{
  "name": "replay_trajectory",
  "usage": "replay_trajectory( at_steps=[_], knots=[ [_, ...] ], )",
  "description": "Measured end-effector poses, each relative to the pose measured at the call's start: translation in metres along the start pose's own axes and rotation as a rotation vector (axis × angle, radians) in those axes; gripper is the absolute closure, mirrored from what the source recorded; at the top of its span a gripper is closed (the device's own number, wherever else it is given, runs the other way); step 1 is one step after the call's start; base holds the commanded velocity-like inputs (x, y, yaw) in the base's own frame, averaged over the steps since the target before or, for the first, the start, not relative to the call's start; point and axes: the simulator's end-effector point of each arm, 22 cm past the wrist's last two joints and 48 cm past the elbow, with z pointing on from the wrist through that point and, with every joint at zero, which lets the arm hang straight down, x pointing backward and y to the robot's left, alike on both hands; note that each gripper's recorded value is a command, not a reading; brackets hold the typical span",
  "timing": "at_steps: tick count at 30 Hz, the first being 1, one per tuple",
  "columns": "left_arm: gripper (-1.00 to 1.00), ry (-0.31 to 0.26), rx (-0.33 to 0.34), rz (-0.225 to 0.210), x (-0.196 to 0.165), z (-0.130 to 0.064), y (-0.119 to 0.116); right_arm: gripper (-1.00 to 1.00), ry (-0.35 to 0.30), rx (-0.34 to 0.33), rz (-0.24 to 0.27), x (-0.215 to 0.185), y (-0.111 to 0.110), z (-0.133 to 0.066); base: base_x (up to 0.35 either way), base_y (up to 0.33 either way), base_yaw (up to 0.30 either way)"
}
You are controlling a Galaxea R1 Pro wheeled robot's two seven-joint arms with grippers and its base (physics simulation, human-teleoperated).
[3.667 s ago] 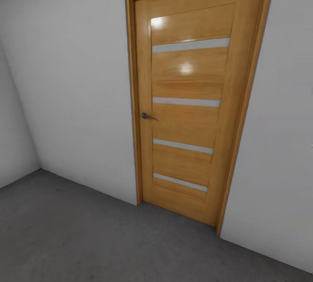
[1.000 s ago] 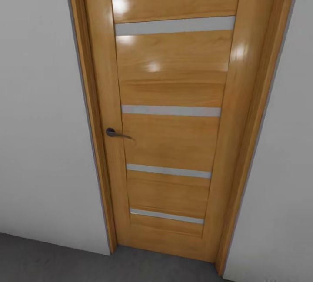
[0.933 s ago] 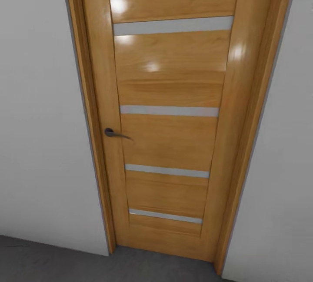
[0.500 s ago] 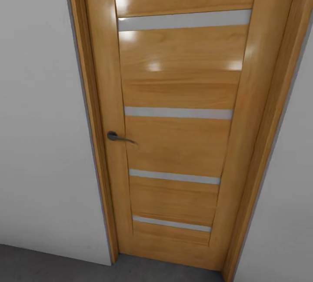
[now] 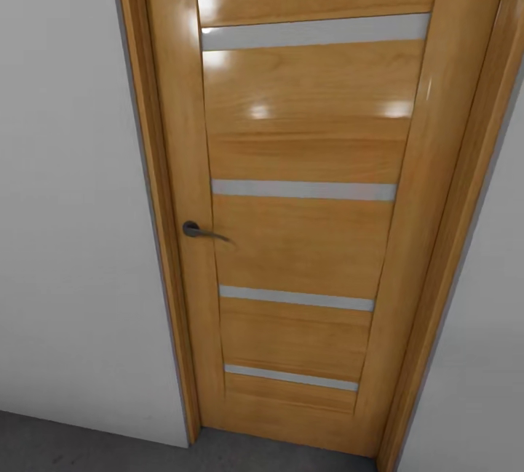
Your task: Move the two storage containers from the living room to the garage. In the garage, place one container on the floor and stack the other container on top of it (either order is fine).
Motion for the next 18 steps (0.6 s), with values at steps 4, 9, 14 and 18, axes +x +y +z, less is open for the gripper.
replay_trajectory(
  at_steps=[4,9,14,18],
  knots=[
    [-1.0,0.0,0.0,0.0,0.0,0.0,0.0,-1.0,-0.002,0.0,0.0,-0.0003,0.0,0.0,0.0,0.013,0.0],
    [-1.0,0.0,0.0,0.0,0.0,0.0,0.0,-1.0,-0.002,0.0,-0.002,-0.0005,0.0,0.0,0.0,0.003,0.0],
    [-1.0,0.0,0.0,0.0,0.0,0.0,0.0,-1.0,0.001,-0.001,-0.006,0.0002,0.0006,0.0,0.0,0.0,0.0],
    [-1.0,0.0,0.0,0.0,0.0,0.0,0.0001,-1.0,0.002,-0.002,-0.008,0.0003,0.0012,0.0,0.0,0.0,0.0]
  ],
)
